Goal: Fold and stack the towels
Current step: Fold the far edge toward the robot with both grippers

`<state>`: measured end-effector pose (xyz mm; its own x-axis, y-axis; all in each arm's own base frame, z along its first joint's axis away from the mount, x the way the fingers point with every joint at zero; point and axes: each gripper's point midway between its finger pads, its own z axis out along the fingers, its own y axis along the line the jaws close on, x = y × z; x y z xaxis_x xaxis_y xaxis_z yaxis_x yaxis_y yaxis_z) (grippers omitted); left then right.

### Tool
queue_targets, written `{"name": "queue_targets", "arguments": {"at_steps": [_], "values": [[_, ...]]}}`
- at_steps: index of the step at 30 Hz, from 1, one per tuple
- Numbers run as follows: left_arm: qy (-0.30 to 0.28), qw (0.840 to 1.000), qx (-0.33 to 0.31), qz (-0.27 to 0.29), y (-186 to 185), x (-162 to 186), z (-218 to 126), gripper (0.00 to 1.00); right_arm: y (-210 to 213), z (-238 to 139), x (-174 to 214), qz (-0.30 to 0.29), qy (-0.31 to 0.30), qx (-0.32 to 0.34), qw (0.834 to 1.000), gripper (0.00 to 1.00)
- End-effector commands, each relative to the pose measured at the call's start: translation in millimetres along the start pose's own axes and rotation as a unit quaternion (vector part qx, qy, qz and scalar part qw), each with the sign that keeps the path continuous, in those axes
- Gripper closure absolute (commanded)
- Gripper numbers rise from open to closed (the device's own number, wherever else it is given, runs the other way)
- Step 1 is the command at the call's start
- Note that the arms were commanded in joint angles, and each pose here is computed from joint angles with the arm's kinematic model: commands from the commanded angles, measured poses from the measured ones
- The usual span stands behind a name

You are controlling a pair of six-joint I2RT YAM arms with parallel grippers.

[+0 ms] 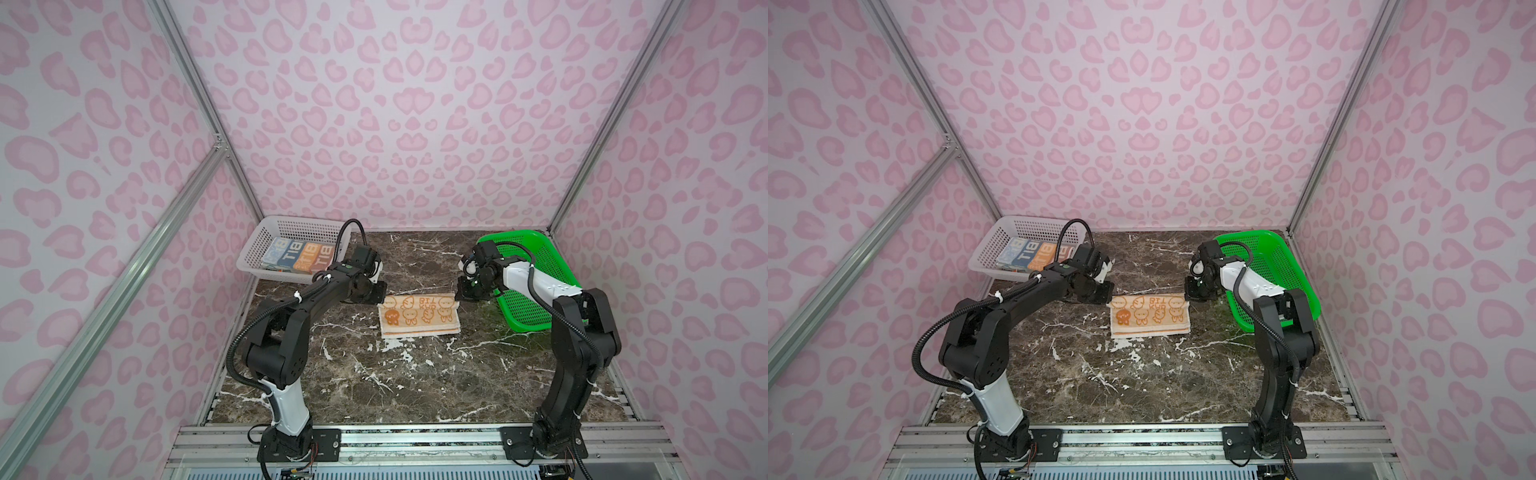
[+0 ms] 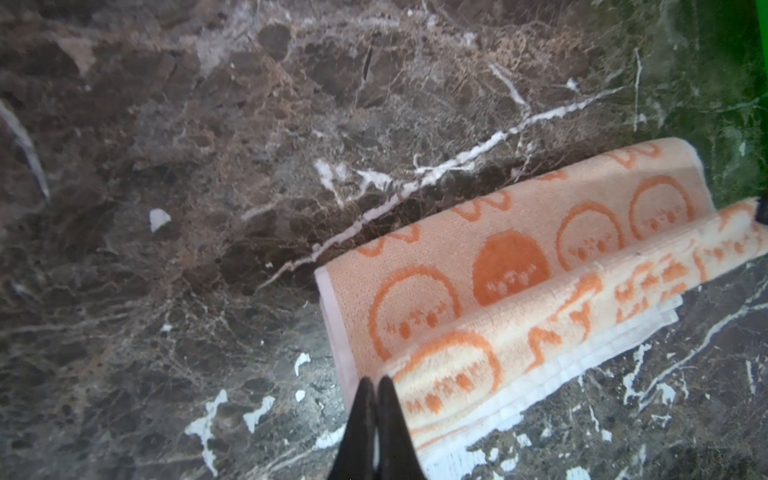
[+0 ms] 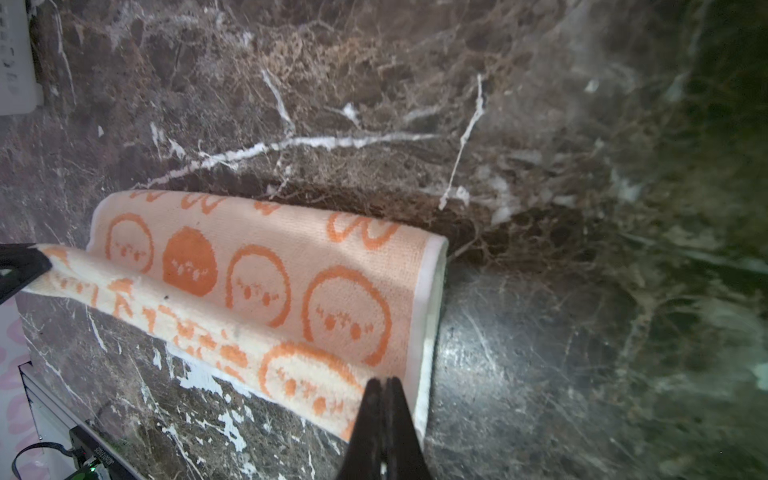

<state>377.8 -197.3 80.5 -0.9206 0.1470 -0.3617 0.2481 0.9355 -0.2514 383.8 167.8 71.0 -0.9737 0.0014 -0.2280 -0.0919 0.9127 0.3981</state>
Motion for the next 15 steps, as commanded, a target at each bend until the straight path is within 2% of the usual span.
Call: {"name": "queue_targets", "arguments": {"at_steps": [1, 15], "values": [[-0.010, 1.000, -0.024, -0.018, 7, 4, -5, 0.97, -11, 2, 4, 0.004, -0.010, 0.033, 0.999, 1.00], [0.019, 0.999, -0.025, -0.016, -3, 45, 13, 0.97, -21, 13, 15, 0.014, 0.000, 0.039, 0.999, 1.00]]}}
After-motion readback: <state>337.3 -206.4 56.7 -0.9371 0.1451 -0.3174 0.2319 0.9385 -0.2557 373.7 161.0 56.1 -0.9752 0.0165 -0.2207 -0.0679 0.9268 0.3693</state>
